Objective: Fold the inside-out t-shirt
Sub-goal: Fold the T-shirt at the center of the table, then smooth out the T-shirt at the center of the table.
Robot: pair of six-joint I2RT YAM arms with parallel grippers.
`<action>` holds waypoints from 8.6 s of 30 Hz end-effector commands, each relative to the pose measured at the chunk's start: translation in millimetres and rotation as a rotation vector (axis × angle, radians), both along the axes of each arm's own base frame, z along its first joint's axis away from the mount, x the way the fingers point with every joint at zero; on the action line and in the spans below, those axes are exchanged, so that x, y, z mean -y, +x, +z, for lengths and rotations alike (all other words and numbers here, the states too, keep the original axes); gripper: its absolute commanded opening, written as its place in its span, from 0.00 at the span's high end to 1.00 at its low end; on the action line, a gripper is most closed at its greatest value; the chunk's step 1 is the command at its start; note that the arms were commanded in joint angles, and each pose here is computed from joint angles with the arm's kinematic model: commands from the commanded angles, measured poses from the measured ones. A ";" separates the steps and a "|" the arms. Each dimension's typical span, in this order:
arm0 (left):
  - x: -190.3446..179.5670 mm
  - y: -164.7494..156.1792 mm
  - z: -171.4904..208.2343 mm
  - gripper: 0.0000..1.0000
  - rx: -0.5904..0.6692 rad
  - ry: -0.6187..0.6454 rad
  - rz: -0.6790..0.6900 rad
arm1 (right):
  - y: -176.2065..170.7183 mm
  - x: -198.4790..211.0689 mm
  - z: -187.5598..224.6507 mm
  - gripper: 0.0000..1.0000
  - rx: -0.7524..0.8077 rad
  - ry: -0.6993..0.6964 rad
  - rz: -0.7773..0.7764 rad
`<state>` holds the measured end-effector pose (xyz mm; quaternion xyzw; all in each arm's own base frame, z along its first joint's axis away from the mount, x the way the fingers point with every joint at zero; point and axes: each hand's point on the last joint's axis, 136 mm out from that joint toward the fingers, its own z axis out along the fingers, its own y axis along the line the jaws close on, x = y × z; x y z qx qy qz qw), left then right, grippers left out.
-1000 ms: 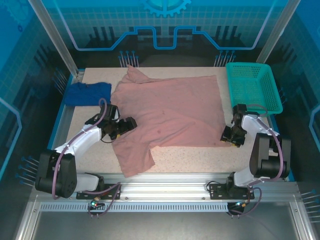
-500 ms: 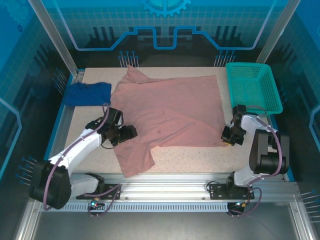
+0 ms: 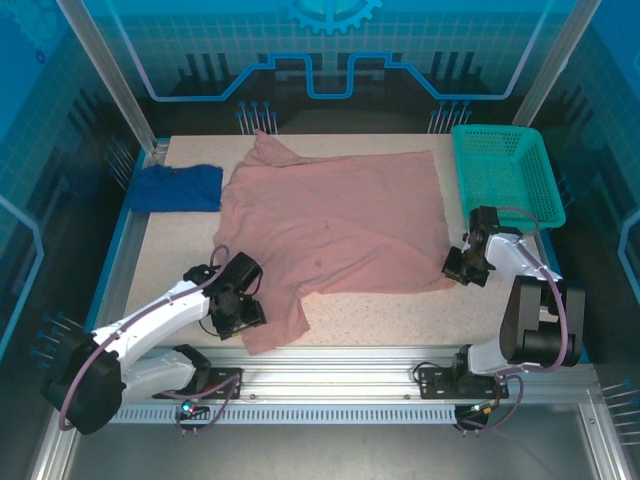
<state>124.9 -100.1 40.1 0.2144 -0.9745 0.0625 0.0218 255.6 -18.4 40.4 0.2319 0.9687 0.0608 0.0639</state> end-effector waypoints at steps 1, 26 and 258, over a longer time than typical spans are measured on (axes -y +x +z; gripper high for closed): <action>-8.0 -24.9 -6.3 0.45 -0.102 0.047 0.036 | -2.5 -2.8 -0.2 1.00 0.011 0.028 -0.004; 13.5 -17.0 -34.0 0.79 -0.128 0.004 -0.061 | -2.7 -4.0 3.2 1.00 0.027 0.032 0.005; -39.5 430.1 62.4 0.55 0.700 -0.212 0.040 | 157.9 -154.2 47.9 0.58 0.309 -0.126 0.612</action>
